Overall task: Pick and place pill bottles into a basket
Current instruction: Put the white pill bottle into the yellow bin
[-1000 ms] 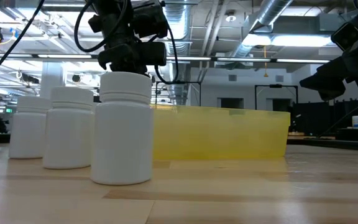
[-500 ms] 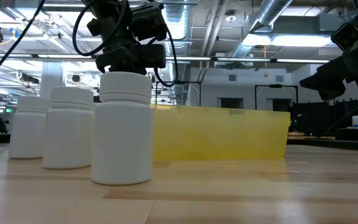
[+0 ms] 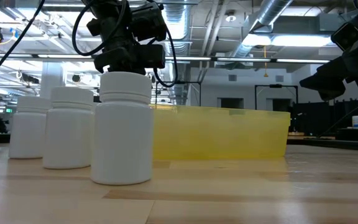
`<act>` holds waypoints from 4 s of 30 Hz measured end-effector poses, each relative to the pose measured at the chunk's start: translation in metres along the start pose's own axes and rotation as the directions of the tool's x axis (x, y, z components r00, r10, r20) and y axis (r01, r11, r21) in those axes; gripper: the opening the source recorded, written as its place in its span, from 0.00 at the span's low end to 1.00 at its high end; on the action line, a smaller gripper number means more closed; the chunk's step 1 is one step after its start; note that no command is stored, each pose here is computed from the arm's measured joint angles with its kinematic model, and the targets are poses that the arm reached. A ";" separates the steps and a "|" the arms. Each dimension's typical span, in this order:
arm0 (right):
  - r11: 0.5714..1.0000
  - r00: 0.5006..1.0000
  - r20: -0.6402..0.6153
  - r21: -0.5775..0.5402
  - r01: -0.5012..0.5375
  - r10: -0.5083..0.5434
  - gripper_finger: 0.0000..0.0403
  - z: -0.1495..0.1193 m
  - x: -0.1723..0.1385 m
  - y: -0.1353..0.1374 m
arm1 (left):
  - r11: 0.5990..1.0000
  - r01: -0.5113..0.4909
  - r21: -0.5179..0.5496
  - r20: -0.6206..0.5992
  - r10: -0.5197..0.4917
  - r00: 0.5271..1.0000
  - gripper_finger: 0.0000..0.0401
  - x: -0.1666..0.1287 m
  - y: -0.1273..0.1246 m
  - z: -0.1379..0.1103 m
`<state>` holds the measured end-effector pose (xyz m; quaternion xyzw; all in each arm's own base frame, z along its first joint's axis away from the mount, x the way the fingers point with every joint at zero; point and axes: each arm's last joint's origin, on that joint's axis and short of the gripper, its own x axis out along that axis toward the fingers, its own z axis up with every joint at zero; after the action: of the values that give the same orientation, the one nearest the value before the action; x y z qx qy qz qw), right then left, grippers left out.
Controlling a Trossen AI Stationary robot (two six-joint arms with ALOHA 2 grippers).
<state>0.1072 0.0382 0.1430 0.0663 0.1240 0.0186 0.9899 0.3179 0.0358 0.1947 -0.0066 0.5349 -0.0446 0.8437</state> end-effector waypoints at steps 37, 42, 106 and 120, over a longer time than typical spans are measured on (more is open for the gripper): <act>1.000 1.000 0.000 0.000 0.000 0.000 0.57 0.000 0.000 0.000 | 1.000 0.009 0.003 0.008 -0.009 1.000 0.50 0.000 0.000 0.001; 1.000 1.000 0.000 0.000 0.000 0.000 0.57 0.000 0.000 0.000 | 1.000 0.010 0.003 0.008 -0.010 1.000 0.50 0.000 0.000 0.001; 1.000 1.000 -0.001 0.000 0.000 0.000 0.57 0.000 0.000 0.000 | 0.997 0.054 0.050 0.018 -0.055 0.998 0.55 0.010 0.004 0.002; 1.000 1.000 0.000 0.000 0.000 0.000 0.57 0.000 0.000 0.000 | 0.994 0.054 0.098 0.020 -0.056 0.998 0.75 0.010 0.004 0.002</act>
<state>0.1072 0.0382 0.1429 0.0661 0.1242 0.0186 0.9899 0.3242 0.0387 0.1867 0.0195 0.5222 -0.0939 0.8474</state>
